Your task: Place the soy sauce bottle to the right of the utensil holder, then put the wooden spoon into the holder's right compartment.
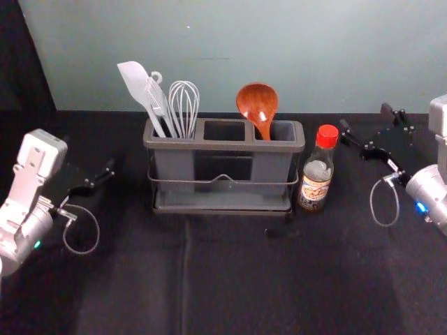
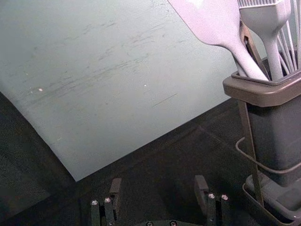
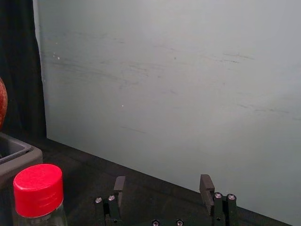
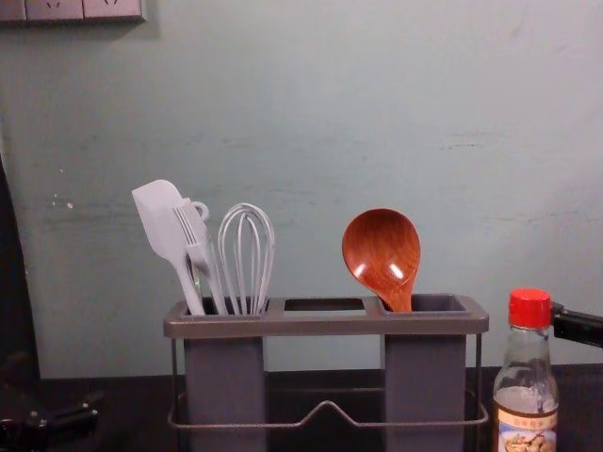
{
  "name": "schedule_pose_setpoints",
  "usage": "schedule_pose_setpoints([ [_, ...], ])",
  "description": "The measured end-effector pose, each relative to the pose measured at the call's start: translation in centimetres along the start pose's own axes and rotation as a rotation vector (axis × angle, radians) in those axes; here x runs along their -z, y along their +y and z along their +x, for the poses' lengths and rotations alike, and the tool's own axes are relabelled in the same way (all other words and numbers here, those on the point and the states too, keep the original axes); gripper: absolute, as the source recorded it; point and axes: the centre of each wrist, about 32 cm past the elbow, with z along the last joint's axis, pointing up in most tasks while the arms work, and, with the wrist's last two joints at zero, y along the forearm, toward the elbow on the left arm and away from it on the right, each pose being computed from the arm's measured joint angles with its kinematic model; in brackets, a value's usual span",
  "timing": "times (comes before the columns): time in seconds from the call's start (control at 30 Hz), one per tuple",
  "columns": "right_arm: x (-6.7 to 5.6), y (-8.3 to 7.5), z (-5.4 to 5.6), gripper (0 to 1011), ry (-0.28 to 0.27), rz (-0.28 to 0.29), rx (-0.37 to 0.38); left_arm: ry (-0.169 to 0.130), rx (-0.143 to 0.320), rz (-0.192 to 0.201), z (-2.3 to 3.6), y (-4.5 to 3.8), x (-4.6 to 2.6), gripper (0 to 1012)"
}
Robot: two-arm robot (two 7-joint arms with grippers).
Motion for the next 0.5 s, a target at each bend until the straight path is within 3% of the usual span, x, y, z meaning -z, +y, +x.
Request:
schedule_pose_setpoints([
  [0.5, 0.00, 0.00, 0.01, 1002, 0.001, 0.000, 0.000, 0.000, 0.000, 0.000, 0.00, 0.00, 0.00, 1000],
])
